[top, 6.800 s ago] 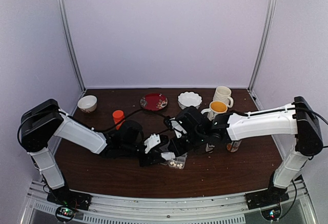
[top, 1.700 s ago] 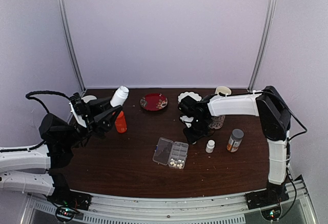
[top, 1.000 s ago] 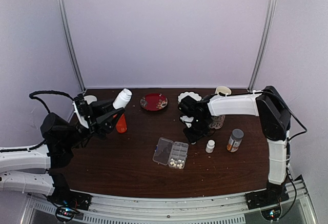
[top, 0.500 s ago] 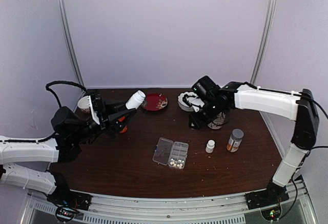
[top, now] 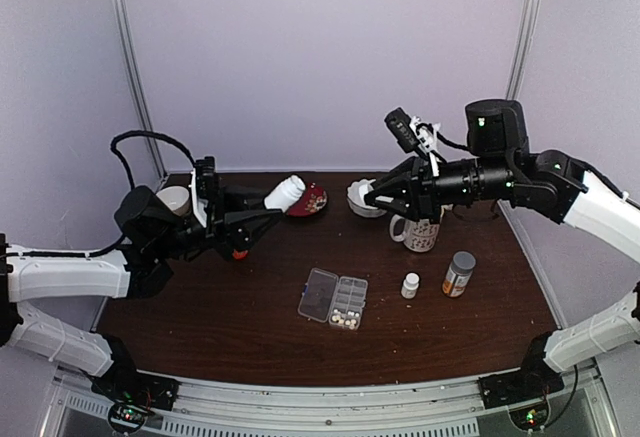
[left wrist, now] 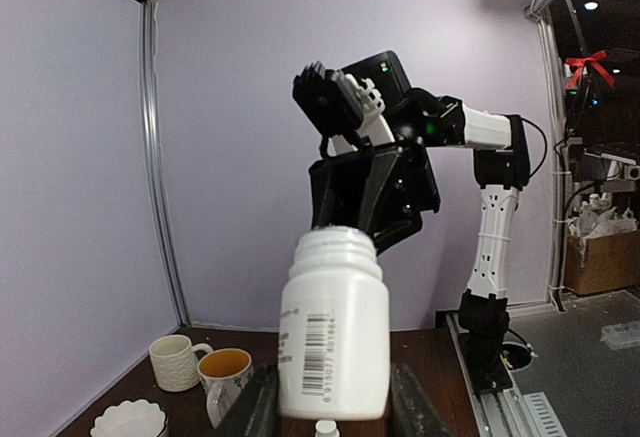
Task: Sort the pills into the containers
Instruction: Pick up the lid of the pill bottle from the center of the board, then close the lid of the pill bottle on the pill bottle.
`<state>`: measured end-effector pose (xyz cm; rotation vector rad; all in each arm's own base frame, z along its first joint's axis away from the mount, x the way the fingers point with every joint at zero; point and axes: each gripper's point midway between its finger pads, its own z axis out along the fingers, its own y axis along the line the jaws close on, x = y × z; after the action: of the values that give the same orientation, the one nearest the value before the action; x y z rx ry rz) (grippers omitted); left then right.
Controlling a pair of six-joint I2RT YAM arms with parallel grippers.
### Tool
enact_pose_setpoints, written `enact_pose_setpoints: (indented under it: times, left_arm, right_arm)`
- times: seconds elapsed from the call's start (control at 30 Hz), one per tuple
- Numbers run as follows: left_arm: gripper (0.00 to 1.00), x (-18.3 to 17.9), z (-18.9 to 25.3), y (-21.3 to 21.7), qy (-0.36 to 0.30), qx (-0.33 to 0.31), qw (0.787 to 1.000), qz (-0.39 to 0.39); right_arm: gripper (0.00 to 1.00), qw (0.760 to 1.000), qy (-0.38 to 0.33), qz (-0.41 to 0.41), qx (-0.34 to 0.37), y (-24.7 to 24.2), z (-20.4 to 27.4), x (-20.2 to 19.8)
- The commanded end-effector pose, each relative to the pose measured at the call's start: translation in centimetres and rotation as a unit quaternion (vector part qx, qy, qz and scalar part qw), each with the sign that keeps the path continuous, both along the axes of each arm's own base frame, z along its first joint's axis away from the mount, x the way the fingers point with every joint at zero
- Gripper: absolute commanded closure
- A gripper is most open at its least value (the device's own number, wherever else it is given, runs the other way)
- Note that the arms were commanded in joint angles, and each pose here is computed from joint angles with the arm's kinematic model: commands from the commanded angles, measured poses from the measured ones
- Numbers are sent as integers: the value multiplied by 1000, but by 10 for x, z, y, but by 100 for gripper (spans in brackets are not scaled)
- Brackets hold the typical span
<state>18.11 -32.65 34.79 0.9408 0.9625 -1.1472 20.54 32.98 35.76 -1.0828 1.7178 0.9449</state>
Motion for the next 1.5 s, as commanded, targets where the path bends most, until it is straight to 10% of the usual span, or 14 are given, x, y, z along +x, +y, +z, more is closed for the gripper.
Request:
enact_pose_setpoints:
  times: [0.0,1.47]
  left_arm:
    - [100,-6,5,-9,1,21,999,-41]
    - [100,-32,17,-14,11,50,992,-118]
  right_arm:
    - [81,996,-55,66,18,16,28,-24]
    - [82,975,-107,178,-75,77,8,-44]
